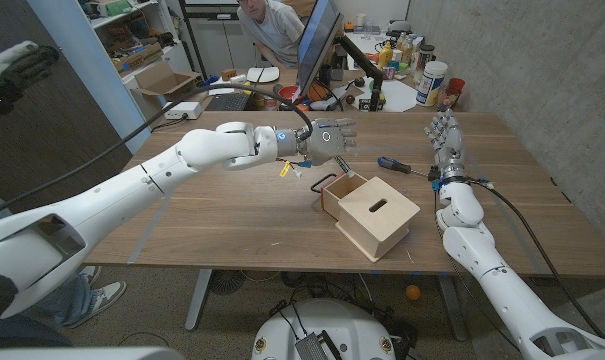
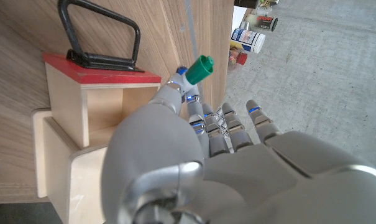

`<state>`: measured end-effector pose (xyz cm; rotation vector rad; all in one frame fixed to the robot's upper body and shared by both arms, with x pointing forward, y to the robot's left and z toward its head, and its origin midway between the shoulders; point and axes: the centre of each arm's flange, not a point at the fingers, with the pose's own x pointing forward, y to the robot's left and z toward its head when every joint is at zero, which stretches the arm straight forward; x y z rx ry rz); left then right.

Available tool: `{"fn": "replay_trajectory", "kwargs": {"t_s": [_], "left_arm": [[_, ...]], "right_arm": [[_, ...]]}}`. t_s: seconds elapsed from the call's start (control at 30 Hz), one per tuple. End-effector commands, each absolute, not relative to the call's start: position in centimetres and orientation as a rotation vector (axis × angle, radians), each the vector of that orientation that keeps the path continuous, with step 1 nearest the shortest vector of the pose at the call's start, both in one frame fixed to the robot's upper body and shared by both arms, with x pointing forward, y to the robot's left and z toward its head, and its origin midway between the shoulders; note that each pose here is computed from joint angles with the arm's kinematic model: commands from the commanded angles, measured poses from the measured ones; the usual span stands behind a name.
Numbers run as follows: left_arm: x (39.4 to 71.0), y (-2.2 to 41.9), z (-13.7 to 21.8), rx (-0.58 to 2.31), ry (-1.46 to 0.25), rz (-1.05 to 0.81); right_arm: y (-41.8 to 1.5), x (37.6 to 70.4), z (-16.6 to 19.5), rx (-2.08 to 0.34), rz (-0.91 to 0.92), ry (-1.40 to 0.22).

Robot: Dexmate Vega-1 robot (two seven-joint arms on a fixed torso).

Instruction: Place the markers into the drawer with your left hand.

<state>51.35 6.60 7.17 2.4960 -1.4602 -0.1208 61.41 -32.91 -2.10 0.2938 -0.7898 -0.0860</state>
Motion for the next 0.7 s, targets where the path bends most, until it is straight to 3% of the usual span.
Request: {"fn": "replay_trajectory", "kwargs": {"t_s": [0.03, 0.7], "left_arm": [[51.6, 6.2, 5.7, 2.551, -1.515, -0.149], [52.5, 5.2, 4.2, 2.568, -1.496, -0.245]], "right_arm": [[-33.1, 61.8, -2.5, 0.303, -0.092, -0.785], [-33.6, 62.2, -3.3, 0.318, -0.098, -0.78]]}}
